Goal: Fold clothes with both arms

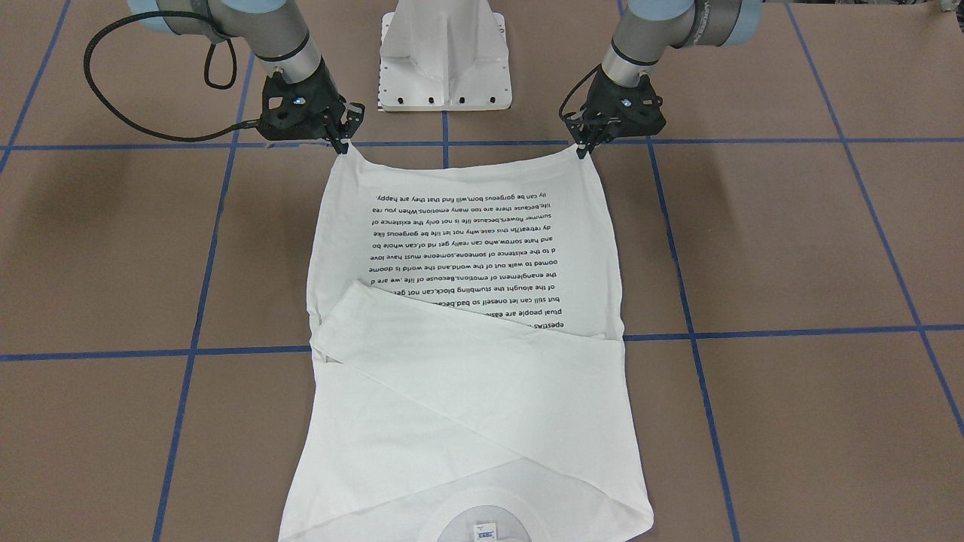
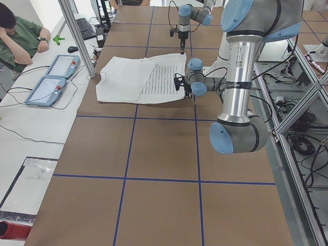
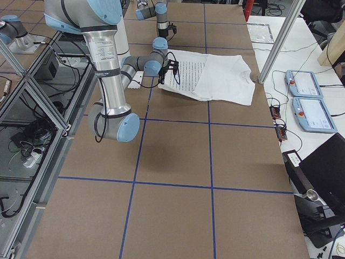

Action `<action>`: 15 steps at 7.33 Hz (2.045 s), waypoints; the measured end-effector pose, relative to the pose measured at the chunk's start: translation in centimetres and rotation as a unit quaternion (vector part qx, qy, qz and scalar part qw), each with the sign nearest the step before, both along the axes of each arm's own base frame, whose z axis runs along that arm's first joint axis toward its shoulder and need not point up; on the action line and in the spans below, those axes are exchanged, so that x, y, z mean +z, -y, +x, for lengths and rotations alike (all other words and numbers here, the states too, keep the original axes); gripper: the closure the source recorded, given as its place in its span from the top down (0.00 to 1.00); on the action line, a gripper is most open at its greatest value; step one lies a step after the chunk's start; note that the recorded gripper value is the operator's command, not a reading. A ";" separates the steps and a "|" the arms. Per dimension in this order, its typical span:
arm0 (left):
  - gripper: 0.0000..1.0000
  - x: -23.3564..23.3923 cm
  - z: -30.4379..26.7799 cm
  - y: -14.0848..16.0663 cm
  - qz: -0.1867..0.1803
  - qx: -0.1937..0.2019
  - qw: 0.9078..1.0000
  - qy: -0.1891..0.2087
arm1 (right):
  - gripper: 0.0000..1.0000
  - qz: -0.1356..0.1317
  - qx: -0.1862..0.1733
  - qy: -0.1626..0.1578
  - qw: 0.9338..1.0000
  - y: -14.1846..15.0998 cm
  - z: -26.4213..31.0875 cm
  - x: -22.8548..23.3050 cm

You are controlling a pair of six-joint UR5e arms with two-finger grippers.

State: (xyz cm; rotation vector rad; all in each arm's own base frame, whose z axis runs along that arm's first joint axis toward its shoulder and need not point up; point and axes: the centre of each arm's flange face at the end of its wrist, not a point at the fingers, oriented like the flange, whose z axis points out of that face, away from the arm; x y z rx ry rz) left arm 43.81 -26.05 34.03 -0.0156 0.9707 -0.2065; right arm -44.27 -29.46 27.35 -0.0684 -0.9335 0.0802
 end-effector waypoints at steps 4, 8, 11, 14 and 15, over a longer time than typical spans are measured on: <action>0.00 -6.5 -1.9 -9.7 -0.064 0.061 0.995 -0.040 | 0.00 -0.034 -0.085 0.043 0.995 -6.2 7.9 -1.1; 0.00 -9.0 -6.2 -14.3 -0.083 0.104 0.991 -0.022 | 0.00 -0.067 -0.139 0.070 0.985 -8.8 11.7 -2.4; 0.00 -9.7 -7.1 -9.9 -0.050 0.067 0.996 -0.035 | 0.00 -0.049 -0.093 0.078 0.991 -3.9 10.0 -3.1; 0.00 -9.4 -9.3 1.3 0.002 0.003 1.000 -0.030 | 0.00 -0.029 -0.013 0.086 0.996 4.3 11.6 -4.0; 0.00 -8.5 -9.7 5.1 0.016 -0.012 1.000 -0.017 | 0.00 -0.026 0.014 0.084 0.996 7.6 12.0 -4.2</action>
